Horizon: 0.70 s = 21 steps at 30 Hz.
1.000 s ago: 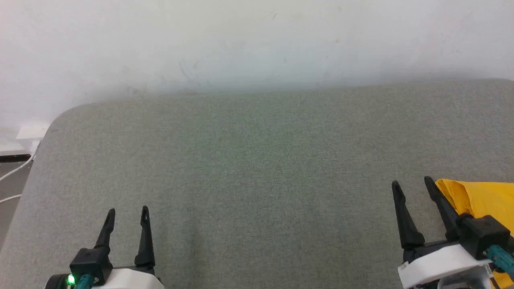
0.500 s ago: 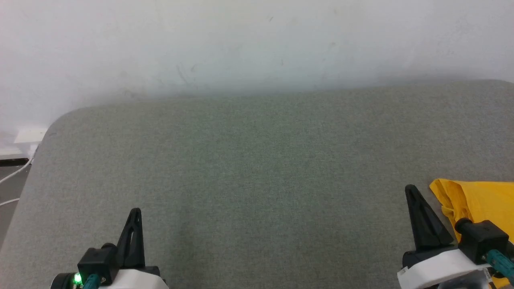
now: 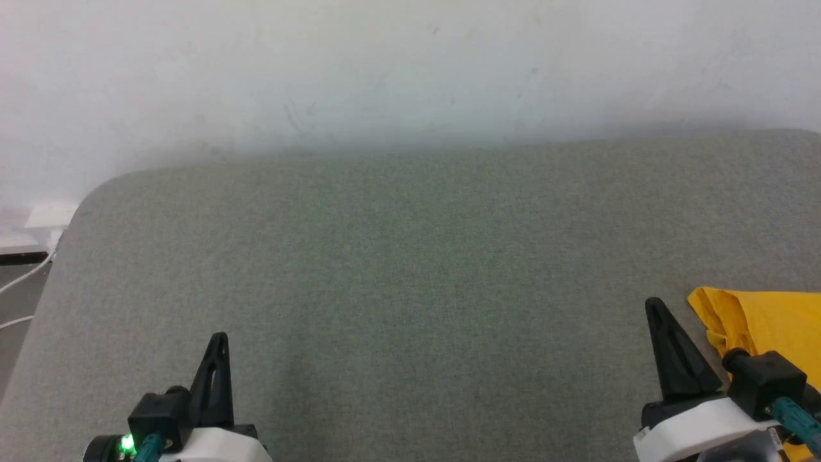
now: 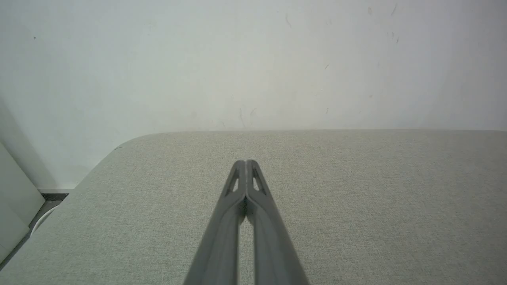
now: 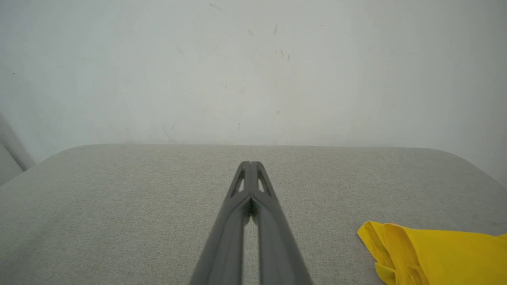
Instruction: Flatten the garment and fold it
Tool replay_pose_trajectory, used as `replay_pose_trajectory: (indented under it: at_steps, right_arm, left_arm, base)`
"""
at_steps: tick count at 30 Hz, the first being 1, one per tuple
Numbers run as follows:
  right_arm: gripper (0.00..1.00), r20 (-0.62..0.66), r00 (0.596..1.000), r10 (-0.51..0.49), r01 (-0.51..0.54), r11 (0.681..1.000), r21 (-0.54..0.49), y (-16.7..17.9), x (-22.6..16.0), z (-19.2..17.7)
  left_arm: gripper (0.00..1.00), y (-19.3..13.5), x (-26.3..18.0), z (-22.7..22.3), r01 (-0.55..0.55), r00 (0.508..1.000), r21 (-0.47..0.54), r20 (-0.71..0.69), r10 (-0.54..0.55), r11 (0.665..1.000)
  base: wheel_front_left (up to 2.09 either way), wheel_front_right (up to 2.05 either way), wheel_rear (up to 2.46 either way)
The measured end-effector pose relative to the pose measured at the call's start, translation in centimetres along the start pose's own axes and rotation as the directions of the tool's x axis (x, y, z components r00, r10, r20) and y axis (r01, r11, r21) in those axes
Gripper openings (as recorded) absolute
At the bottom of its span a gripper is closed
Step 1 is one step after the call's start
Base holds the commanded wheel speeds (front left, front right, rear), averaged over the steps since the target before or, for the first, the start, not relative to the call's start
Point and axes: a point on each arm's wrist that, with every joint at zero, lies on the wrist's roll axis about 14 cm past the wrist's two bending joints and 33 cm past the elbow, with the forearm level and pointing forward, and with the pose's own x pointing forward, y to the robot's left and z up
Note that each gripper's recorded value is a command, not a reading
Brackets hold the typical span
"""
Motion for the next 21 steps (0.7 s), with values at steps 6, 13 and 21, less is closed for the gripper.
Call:
replay_pose_trajectory:
  at_steps: [6, 13, 21]
  right_arm:
    - [0.0, -0.01, 1.0, 0.001, -0.001, 1.0, -0.003, 0.03, 0.04, -0.2]
    - [0.0, -0.008, 1.0, 0.005, -0.005, 1.0, -0.012, 0.09, 0.31, -0.1]
    - [0.0, -0.021, 1.0, 0.007, -0.007, 1.0, -0.02, 0.13, 0.4, -0.36]
  left_arm:
    - [0.0, -0.19, 0.02, -0.02, 0.005, 1.0, -0.001, -0.007, -0.005, 1.0]
    - [0.0, -0.27, 0.05, -0.01, 0.005, 1.0, 0.002, -0.013, -0.005, 1.0]
    - [0.0, -0.42, 0.13, 0.06, 0.008, 1.0, 0.001, -0.02, -0.008, 1.0]
  base:
    - [0.0, 0.0, 0.0]
    - [0.0, 0.0, 0.0]
    - [0.0, 0.0, 0.0]
